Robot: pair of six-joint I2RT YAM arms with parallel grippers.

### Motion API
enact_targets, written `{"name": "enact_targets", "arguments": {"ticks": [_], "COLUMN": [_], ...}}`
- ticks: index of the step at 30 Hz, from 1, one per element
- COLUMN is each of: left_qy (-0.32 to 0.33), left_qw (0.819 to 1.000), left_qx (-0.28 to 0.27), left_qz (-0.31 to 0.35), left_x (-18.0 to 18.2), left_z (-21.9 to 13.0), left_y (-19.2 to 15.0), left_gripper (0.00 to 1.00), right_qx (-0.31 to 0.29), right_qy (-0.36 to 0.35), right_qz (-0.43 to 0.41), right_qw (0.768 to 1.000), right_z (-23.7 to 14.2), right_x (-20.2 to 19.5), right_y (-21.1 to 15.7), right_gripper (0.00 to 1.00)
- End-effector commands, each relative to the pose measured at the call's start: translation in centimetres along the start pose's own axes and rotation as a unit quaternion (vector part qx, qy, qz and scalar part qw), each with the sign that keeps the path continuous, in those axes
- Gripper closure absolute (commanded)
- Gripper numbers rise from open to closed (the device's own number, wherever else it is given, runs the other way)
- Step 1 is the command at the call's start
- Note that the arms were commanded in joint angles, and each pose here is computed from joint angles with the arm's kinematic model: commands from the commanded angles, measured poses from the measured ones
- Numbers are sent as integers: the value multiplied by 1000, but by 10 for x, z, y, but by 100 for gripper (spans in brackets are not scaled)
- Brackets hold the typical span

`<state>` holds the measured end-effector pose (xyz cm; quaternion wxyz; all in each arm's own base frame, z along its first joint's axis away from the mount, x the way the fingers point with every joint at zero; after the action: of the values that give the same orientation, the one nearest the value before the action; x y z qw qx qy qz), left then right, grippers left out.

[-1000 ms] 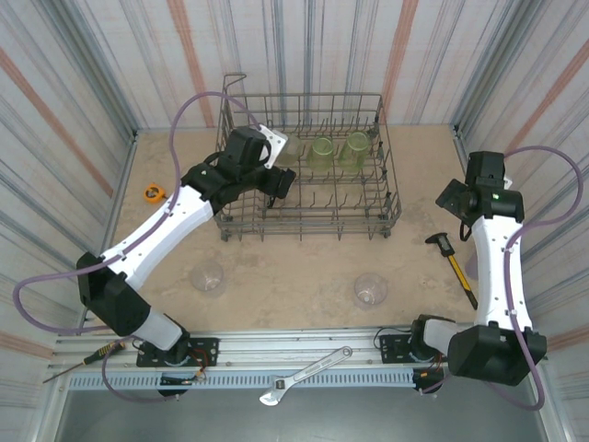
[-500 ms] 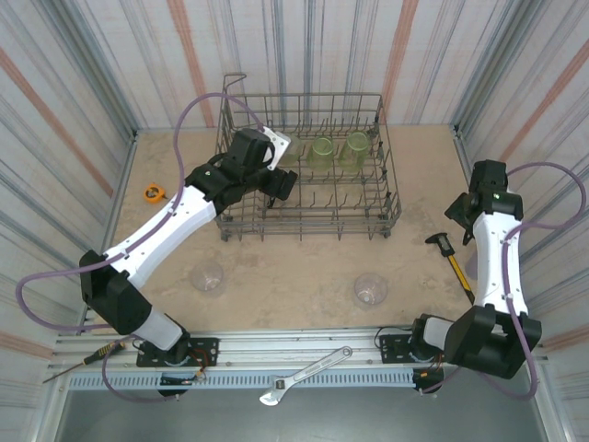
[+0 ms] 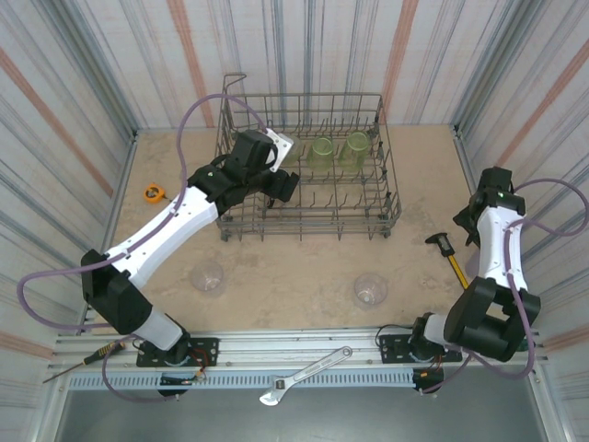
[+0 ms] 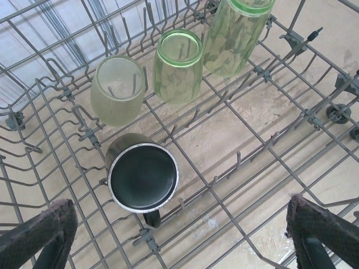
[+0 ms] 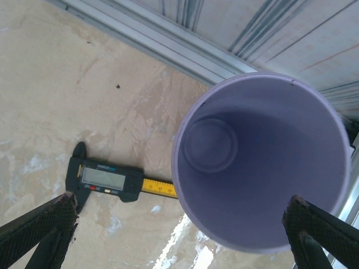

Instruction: Load the cups into the dish rack

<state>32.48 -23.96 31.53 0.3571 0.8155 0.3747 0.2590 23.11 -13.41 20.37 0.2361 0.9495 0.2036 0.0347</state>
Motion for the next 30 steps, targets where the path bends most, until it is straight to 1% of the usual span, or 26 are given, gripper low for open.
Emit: {"name": "enact_targets", "arguments": {"ticks": [1,5,8,12,14,16,18,19,21,25,30], "left_qy": [1,-3,-10,-9,-9,-11,-14,-14,-14,-14,-7], "left_qw": [1000,1000,1000,1000,1000,1000,1000,1000,1000,1000,1000], "left_qx": [4,7,8,5,6,7,6,8,7,8,9], "left_qz": [7,6,9,11,11,11,13,13,11,11,13], "left_x": [-3,-4,-6,-6,-6,-6,-7,-7,-7,-7,-6], "left_z": [3,7,8,8,8,8,9,10,10,10,10], "left_y": [-1,-2,-2,-3,-3,-3,-3,-4,-3,-4,-4], "left_gripper": [1,1,1,1,1,1,1,1,1,1,1], "right_qx": [-3,3,-6,8,16,18,19,19,17,17,12], "right_qy": [-24,-24,-29,-11,-6,-2,9,12,18,11,25], "right_qz": [21,21,32,59,66,69,72,74,74,75,86], "right_qw": [999,999,999,998,998,997,997,997,997,997,996], "right_z": [14,22,25,33,36,38,38,38,38,38,35], "right_x": [-2,-1,-4,-6,-7,-7,-7,-7,-6,-8,-9], "right_y": [1,1,4,5,5,6,8,9,9,8,8], "right_gripper": [1,1,9,30,42,57,75,82,92,98,100]}}
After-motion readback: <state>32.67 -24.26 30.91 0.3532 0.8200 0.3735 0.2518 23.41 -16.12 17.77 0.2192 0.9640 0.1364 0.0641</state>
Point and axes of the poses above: each hand's point on the last joint's axis, 136 mm out from that joint toward the fingers, its own z axis out along the fingers, its own x axis along the line the jaws close on, y = z × x, the point moved 6 cm from there along -z, back along the fingers, and after that the axes turned 4 degrees about z, right-handed, at the moved point
